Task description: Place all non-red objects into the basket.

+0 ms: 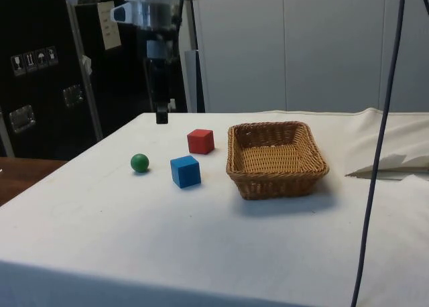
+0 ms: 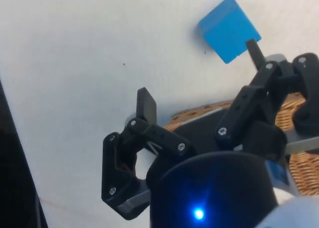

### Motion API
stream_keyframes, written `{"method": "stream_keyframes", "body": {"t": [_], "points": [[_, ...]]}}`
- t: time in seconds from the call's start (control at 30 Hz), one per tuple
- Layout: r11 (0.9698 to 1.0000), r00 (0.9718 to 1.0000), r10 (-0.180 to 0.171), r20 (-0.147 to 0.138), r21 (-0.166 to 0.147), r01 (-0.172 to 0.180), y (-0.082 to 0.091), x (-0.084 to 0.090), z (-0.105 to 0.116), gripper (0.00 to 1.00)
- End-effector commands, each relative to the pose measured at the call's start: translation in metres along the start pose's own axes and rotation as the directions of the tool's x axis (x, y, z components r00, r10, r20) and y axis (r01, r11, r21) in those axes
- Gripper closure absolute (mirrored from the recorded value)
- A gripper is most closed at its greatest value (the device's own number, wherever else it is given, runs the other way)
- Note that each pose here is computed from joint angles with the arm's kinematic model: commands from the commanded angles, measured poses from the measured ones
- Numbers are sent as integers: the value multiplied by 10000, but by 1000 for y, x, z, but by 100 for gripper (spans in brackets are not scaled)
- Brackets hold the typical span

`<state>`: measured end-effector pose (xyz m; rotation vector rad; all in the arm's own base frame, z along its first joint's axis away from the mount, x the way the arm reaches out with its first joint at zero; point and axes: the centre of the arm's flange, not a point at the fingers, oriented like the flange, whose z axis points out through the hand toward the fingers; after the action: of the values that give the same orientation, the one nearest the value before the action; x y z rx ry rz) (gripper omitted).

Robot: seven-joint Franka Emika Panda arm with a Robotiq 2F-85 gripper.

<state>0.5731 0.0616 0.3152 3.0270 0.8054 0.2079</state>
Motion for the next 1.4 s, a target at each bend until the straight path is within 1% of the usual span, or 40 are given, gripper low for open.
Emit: {"method": "stream_keyframes", "body": {"t": [0.0,0.2,0.23,0.27,0.3,0.4,0.47,0.5,0.53,0.67,0.77,0.8,0.83,0.97,1.0,1.07,1.1,1.13,1.23,1.33,1.37], "points": [[9998,9998,-179,-56,25,179,-1,0,5,0],[9980,9980,-635,51,74,635,-1,-2,19,0],[9984,9983,-565,149,61,565,0,-2,17,0],[9975,9976,-696,57,82,696,-1,-2,21,0],[9967,9967,-810,47,99,809,-2,-1,23,0],[9955,9955,-947,50,93,947,-1,-1,24,0],[9951,9951,-984,59,77,984,-1,-1,26,0],[9954,9952,-962,150,59,961,0,-2,25,0],[9952,9952,-973,72,73,973,0,-2,26,0],[9946,9945,-1040,119,70,1039,2,-3,31,0],[9935,9933,-1141,180,82,1140,5,-6,36,0],[9937,9933,-1116,289,96,1113,5,-6,36,0],[9928,9926,-1195,222,87,1194,8,-8,40,0],[9913,9909,-1311,303,105,1308,13,-12,47,0],[9902,9897,-1392,344,115,1389,15,-13,51,0],[9894,9886,-1454,395,128,1450,17,-16,55,0],[9902,9889,-1397,499,134,1392,17,-15,52,0],[9886,9878,-1504,415,134,1499,18,-16,58,0],[9870,9860,-1605,451,136,1600,21,-18,64,0],[9840,9827,-1782,503,153,1777,21,-20,72,0],[9851,9833,-1719,600,154,1713,22,-20,71,0]]}}
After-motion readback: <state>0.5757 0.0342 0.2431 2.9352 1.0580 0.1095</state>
